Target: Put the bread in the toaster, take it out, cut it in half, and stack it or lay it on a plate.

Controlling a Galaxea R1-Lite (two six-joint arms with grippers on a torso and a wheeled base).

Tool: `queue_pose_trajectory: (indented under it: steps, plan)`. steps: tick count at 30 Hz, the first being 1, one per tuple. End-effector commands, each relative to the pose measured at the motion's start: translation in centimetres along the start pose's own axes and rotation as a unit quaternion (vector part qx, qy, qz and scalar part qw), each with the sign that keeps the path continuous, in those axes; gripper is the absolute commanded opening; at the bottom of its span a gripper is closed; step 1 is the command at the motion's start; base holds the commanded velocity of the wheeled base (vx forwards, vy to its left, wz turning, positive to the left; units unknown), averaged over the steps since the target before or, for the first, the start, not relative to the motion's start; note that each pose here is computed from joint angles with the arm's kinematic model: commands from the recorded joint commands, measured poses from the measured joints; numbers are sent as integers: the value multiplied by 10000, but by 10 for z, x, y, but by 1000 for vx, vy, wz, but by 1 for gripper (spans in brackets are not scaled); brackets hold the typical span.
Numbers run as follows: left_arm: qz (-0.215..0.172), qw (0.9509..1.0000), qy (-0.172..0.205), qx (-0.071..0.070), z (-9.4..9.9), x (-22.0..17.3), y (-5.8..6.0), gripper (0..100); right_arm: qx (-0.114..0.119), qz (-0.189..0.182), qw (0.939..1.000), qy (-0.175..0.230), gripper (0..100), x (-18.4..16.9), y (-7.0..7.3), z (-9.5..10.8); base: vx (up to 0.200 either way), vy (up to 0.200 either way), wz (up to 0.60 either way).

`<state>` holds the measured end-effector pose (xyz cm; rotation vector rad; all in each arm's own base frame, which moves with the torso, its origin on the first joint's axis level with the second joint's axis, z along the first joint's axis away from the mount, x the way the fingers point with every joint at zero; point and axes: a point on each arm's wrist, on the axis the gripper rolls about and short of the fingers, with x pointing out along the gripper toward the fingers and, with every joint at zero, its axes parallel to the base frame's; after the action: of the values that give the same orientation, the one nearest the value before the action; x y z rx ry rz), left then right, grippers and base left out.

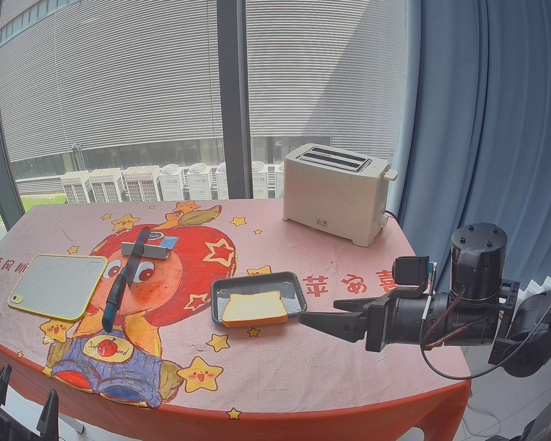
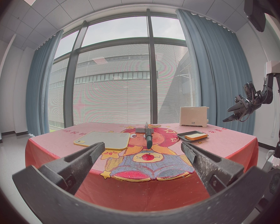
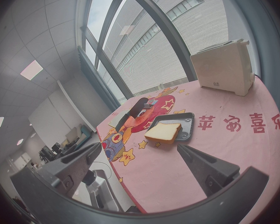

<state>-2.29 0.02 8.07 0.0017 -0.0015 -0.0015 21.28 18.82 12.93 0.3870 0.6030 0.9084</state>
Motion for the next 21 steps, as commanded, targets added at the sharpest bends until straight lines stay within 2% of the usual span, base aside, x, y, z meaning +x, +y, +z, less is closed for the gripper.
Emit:
queue_pose_trajectory:
  steps: [1, 4, 7, 9, 12, 18, 21]
  plan:
    - [0, 10000, 7, -1, -5, 0, 0, 100, 96, 54, 9999, 6, 100, 1, -1, 2, 0, 0, 0]
    - [0, 10000, 7, 7, -5, 0, 0, 100, 290, 101, 9995, 65, 100, 5, -3, 2, 0, 0, 0]
    - [0, 10000, 0, -1, -5, 0, 0, 100, 387, 111, 9992, 80, 100, 8, -4, 3, 0, 0, 0]
    - [0, 10000, 7, 7, -5, 0, 0, 100, 605, 101, 9981, 110, 100, 12, -6, 3, 0, 0, 0]
    - [0, 10000, 7, -1, -5, 0, 0, 100, 746, 97, 9971, 144, 100, 15, -8, 2, 0, 0, 0]
    - [0, 10000, 7, 7, -5, 0, 0, 100, 1109, 378, 9928, 260, 100, 20, -9, 1, 0, 0, 0]
    - [0, 10000, 7, -1, -5, 0, 0, 100, 1446, 527, 9880, 115, 100, 26, -10, 2, 0, 0, 0]
